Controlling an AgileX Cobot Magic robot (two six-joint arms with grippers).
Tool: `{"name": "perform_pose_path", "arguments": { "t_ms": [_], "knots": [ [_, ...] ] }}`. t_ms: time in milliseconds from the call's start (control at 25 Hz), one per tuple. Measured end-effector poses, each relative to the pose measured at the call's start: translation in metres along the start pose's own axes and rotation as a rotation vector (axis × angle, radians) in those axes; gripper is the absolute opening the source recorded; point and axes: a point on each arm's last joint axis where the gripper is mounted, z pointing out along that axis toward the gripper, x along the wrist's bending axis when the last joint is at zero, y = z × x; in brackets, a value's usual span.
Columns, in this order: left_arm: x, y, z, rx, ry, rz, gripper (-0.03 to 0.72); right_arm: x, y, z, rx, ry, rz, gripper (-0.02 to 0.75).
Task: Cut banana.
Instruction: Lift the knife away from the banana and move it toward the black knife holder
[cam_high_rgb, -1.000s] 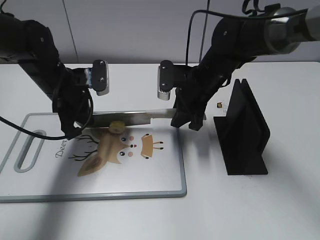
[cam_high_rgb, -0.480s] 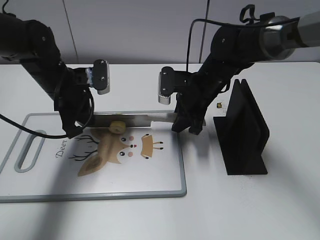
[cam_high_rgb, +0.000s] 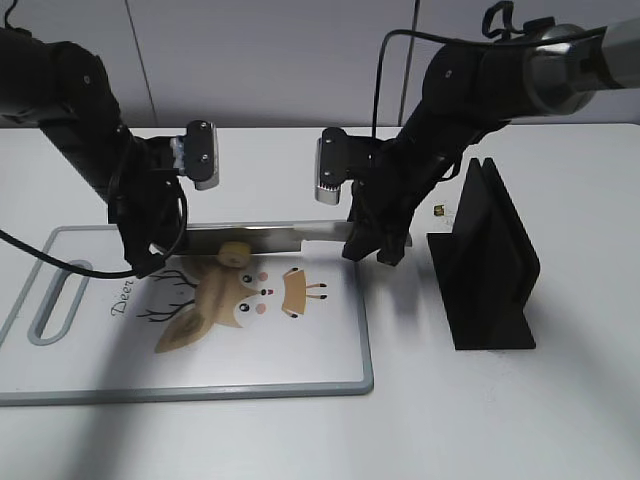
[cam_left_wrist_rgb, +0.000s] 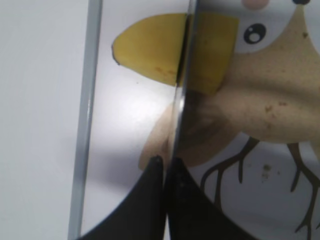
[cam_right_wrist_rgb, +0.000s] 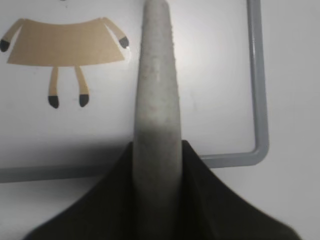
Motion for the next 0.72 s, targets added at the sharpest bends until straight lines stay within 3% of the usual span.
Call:
{"name": "perform_pose_path", "arguments": {
  "t_ms": [200,600,720],
  "knots": [
    [-0.011,0.000,-0.013,0.008,-0.067,-0.012,-0.007,0.007,0.006,-0.014,-0.006,0.047,-0.011,0.160],
    [-0.017,0.006,-0.043,-0.004,-0.059,0.003,-0.007,0.010,0.018,-0.038,-0.043,0.040,-0.023,0.160],
    [-0.017,0.006,-0.043,-0.005,-0.064,-0.007,0.041,0.011,0.018,-0.038,-0.044,0.046,-0.020,0.160]
  ]
}}
